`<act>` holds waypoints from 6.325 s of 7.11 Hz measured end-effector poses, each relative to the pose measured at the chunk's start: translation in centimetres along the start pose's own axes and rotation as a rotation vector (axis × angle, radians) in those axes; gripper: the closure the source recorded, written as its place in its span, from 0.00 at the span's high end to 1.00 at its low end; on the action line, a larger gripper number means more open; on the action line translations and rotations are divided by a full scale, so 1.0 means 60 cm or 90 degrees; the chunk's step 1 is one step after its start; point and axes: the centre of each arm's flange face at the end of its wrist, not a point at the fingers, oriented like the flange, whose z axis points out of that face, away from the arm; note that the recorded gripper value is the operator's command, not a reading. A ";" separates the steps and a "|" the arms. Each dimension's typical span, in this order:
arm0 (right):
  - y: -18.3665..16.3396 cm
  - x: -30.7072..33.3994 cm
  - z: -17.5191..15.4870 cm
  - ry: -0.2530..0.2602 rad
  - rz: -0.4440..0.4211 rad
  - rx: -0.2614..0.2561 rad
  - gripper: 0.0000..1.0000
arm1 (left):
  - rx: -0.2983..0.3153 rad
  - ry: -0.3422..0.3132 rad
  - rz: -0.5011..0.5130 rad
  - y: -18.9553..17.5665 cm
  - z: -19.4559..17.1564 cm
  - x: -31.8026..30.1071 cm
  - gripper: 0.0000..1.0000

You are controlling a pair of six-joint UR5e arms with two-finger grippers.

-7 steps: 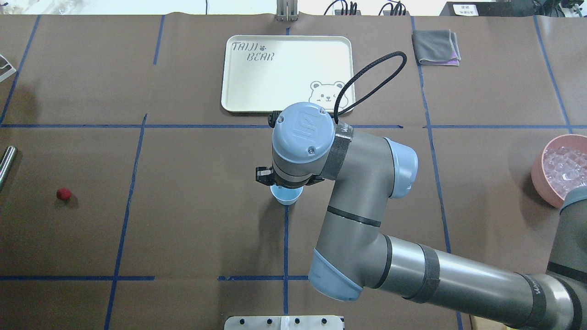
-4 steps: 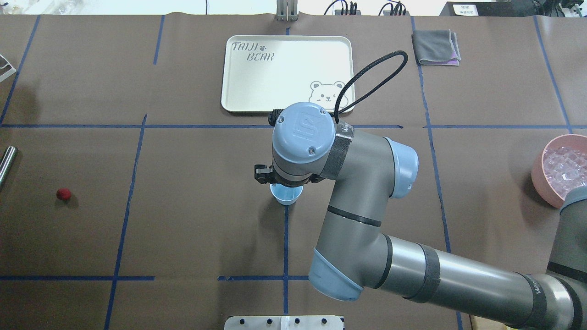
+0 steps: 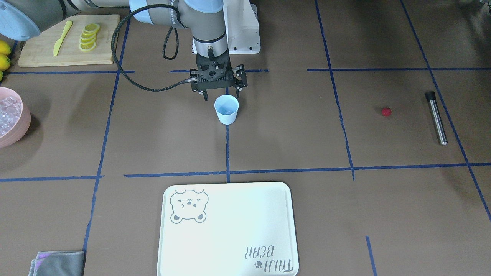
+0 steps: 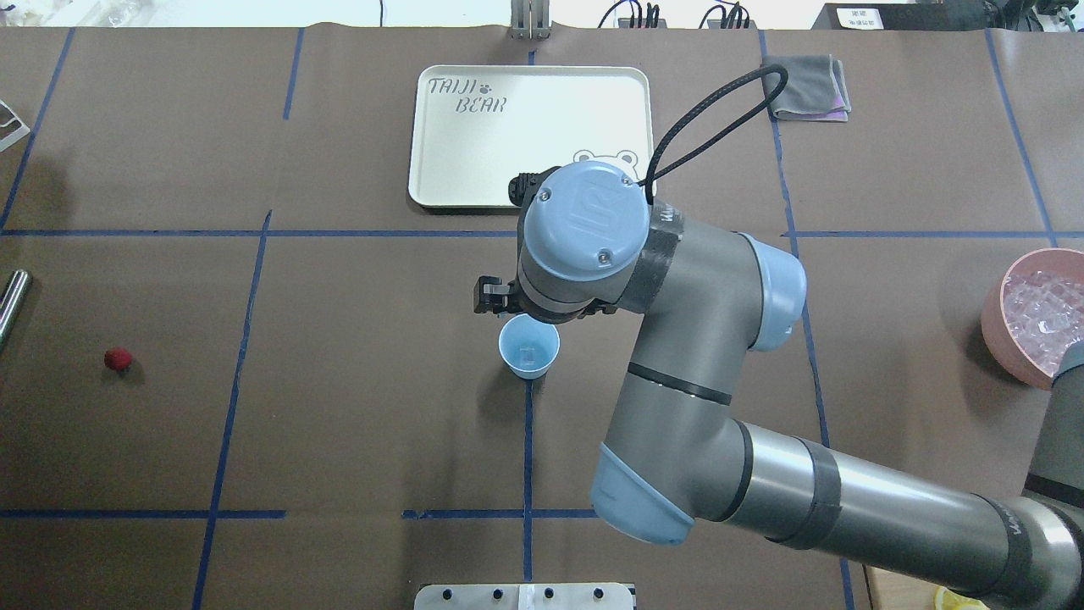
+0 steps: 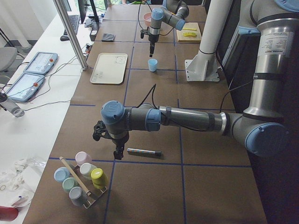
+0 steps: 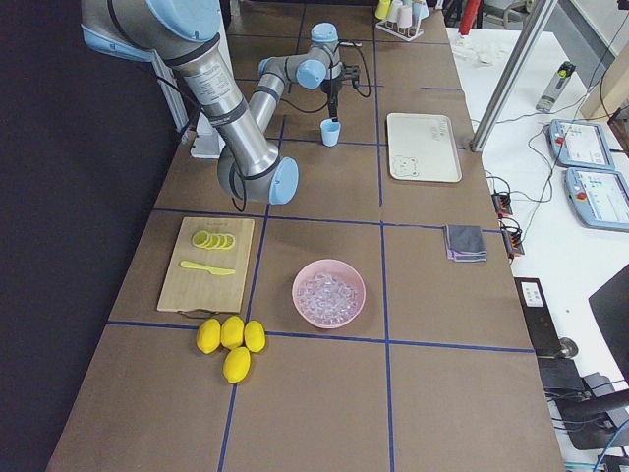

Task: Mash ice and strawberries in cup
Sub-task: 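Move the right gripper back to the pink ice bowl, then scoop more ice cubes from the pink bowl with the right gripper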

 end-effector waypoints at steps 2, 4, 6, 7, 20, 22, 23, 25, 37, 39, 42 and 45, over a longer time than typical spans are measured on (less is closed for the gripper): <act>-0.018 0.104 -0.060 -0.002 0.002 0.020 0.99 | 0.003 0.000 0.003 -0.002 -0.003 0.003 1.00; -0.044 0.248 -0.103 0.013 -0.007 0.019 0.99 | 0.010 0.000 0.009 -0.008 -0.013 0.015 1.00; -0.064 0.421 -0.144 0.039 -0.071 -0.003 0.99 | 0.024 -0.001 0.006 -0.014 -0.030 0.044 1.00; -0.073 0.501 -0.159 0.053 -0.106 -0.018 0.99 | 0.029 -0.001 0.007 -0.016 -0.037 0.058 1.00; -0.070 0.992 -0.069 0.056 -0.338 -0.087 0.81 | -0.018 0.017 -0.060 -0.028 0.099 0.370 1.00; -0.065 1.010 -0.055 0.059 -0.372 -0.110 0.75 | -0.016 0.018 -0.061 -0.027 0.100 0.372 1.00; -0.064 1.016 -0.051 0.060 -0.385 -0.120 0.75 | -0.016 0.018 -0.061 -0.027 0.100 0.373 1.00; -0.065 1.034 -0.032 0.064 -0.385 -0.138 0.75 | -0.015 0.018 -0.059 -0.028 0.100 0.374 1.00; -0.050 1.046 0.018 0.064 -0.382 -0.180 0.65 | -0.016 0.018 -0.056 -0.028 0.101 0.372 1.00; -0.049 1.049 0.022 0.064 -0.381 -0.184 0.61 | -0.016 0.018 -0.056 -0.028 0.101 0.373 1.00; -0.052 1.049 0.025 0.064 -0.380 -0.185 0.56 | -0.016 0.018 -0.056 -0.028 0.101 0.372 1.00; -0.050 1.047 0.027 0.054 -0.377 -0.188 0.56 | -0.016 0.018 -0.056 -0.028 0.102 0.372 1.00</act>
